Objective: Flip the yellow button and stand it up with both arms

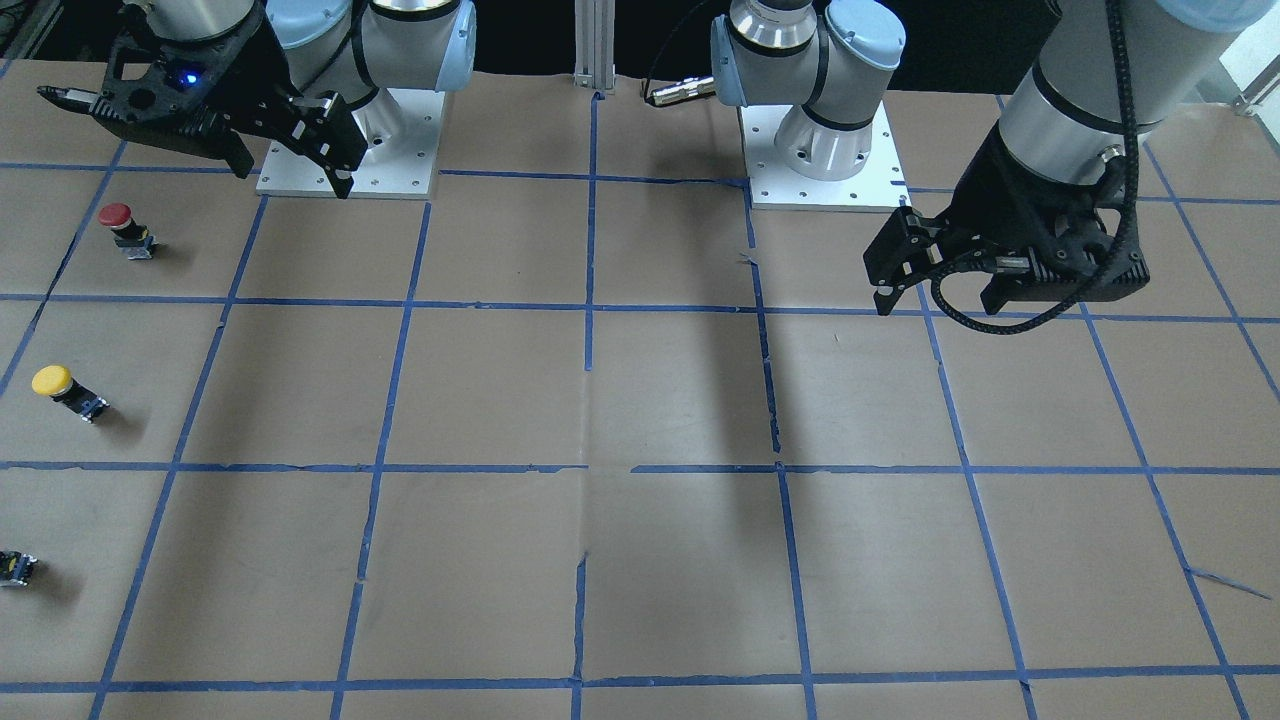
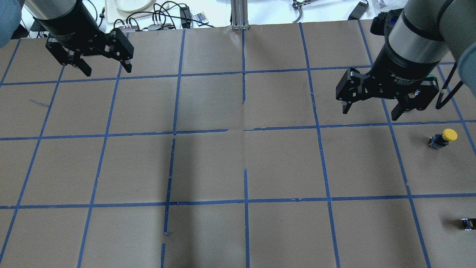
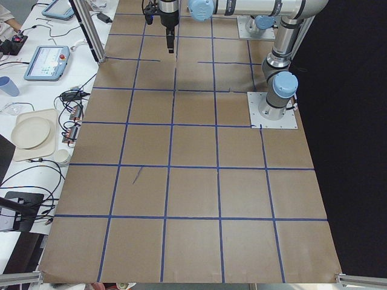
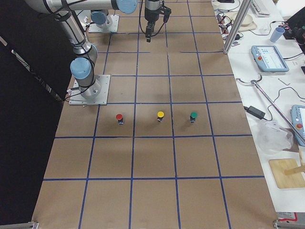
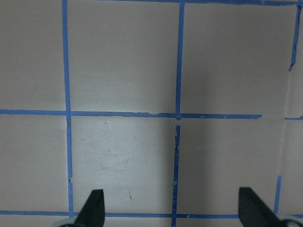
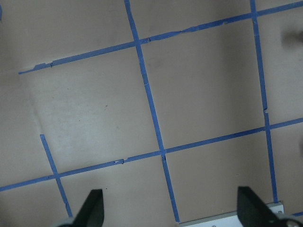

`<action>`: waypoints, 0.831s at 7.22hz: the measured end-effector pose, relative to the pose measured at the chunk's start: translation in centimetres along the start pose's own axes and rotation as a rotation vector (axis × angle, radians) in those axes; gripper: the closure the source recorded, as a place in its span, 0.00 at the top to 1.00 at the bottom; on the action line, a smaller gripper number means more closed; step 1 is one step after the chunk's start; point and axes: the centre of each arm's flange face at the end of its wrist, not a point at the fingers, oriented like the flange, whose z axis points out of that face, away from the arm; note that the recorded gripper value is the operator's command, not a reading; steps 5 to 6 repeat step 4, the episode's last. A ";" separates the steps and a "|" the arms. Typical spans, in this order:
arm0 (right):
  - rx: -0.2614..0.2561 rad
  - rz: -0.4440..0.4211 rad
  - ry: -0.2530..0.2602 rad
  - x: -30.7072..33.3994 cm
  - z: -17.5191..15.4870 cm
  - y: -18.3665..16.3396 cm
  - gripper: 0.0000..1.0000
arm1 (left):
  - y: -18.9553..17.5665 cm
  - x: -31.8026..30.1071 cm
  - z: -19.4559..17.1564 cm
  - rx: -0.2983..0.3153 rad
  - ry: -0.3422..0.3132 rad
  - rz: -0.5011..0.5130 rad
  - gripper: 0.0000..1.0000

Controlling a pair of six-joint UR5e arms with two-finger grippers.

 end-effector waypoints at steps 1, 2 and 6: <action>0.002 0.001 0.000 0.1 0.0 0.0 1.00 | 0.0 0.0 0.0 0.000 0.000 0.000 1.00; 0.002 0.001 0.000 0.1 -0.1 0.0 1.00 | 0.0 0.0 0.0 0.000 0.000 0.000 1.00; -0.002 0.003 0.002 0.1 0.0 0.0 1.00 | 0.0 0.0 -0.1 0.002 0.000 0.000 1.00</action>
